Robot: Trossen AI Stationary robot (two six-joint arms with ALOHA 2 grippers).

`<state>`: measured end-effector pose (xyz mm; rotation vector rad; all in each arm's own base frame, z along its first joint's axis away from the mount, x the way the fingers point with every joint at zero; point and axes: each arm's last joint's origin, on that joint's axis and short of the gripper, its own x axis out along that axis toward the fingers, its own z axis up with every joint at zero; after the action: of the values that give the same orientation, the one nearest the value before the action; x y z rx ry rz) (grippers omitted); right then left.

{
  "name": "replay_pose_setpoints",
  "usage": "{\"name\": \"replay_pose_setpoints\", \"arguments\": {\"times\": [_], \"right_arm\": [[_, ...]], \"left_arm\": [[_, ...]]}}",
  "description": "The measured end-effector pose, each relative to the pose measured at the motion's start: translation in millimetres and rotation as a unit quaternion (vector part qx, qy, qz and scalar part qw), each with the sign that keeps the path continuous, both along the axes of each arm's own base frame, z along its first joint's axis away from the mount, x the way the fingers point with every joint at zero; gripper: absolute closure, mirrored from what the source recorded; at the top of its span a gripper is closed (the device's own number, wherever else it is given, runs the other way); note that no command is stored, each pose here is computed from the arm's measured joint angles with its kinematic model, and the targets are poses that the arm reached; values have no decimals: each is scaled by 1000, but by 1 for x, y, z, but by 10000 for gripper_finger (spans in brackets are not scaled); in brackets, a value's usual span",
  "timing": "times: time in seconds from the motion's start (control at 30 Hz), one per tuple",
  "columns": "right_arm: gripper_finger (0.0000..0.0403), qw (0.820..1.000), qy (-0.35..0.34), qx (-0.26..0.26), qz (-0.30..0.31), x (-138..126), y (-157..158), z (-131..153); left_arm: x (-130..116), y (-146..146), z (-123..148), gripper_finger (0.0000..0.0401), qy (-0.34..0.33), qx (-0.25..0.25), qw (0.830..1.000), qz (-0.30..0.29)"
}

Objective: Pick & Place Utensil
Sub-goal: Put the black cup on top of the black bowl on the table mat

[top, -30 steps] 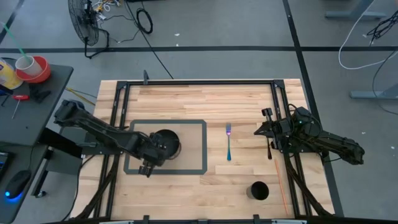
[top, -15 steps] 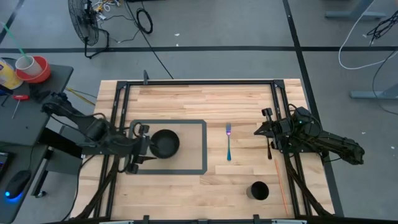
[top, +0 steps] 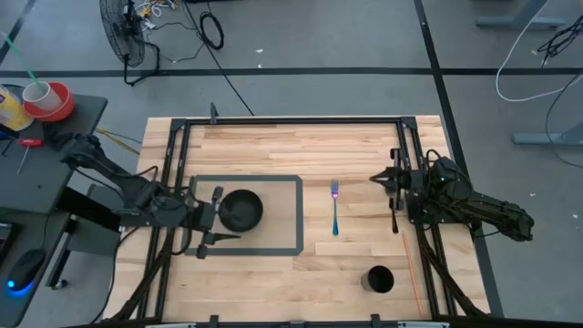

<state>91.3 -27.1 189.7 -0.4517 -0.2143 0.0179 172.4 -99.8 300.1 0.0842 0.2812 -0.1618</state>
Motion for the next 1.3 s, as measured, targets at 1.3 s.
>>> {"name": "replay_pose_setpoints", "arguments": {"times": [1.3], "right_arm": [[387,892,10,377,250,13,32,41]], "left_arm": [[59,-85,-61,220,-188,-141,972,3]]}}
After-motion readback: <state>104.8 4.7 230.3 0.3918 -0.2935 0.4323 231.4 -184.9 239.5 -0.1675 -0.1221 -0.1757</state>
